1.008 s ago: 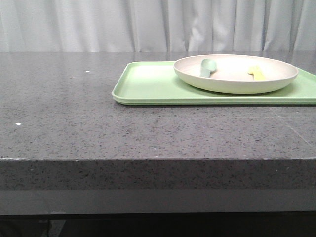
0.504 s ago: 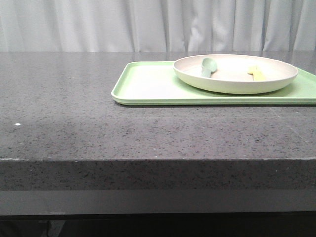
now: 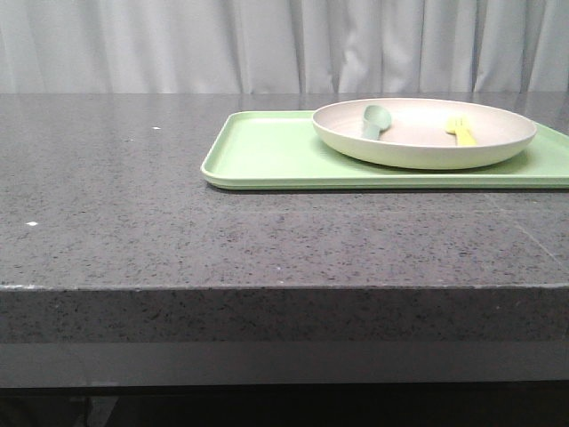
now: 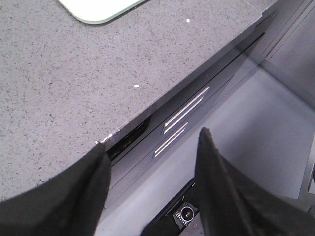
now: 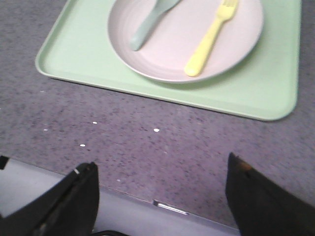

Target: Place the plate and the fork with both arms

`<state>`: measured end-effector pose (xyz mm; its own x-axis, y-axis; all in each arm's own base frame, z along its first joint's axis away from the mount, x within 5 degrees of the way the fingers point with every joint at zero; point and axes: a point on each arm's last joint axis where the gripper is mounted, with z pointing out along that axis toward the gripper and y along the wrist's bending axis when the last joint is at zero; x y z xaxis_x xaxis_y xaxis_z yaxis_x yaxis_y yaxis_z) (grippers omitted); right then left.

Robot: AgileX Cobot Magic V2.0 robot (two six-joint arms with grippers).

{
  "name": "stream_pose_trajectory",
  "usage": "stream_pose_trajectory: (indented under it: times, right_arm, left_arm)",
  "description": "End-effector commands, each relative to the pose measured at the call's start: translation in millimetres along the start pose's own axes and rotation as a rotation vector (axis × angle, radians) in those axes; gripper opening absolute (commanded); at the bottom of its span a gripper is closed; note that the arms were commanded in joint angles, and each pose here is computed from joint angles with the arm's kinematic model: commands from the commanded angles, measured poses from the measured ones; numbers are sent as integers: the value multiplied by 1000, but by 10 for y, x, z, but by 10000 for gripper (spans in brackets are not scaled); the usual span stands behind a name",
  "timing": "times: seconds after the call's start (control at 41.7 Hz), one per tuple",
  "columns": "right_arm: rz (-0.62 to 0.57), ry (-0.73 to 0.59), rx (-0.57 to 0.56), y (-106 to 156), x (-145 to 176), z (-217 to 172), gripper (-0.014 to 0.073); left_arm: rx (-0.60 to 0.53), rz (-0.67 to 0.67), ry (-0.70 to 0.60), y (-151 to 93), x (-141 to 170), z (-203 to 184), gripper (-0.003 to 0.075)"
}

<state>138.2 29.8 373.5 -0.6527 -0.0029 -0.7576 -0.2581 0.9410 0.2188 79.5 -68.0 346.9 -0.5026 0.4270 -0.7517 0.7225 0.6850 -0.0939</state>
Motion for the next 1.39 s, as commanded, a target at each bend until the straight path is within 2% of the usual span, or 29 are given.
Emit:
stream_pose_trajectory:
  times: [0.0, 0.24, 0.6, 0.792, 1.08, 1.224, 1.368]
  right_arm:
    - [-11, -44, -98, 90, -274, 22, 561]
    - [-15, 74, -173, 184, -651, 360, 561]
    - [64, 241, 89, 117, -1062, 1011, 561]
    - [109, 330, 188, 7, -1234, 1372, 561]
    - [138, 425, 217, -97, -1408, 1943, 561]
    - [221, 453, 255, -235, -1487, 2128, 556]
    - [285, 481, 289, -396, -1508, 2275, 476]
  left_arm:
    - [-2, -9, -93, -14, -106, -58, 388]
    - [-3, -9, -94, -13, -108, -58, 388]
    - [-1, -9, -91, -15, -105, -58, 388]
    - [-1, -9, -91, -15, -105, -58, 388]
    - [-1, -9, -91, -15, -105, -58, 388]
    - [-1, -9, -91, -15, -105, -58, 388]
    - [-1, -9, -91, -15, -105, -58, 388]
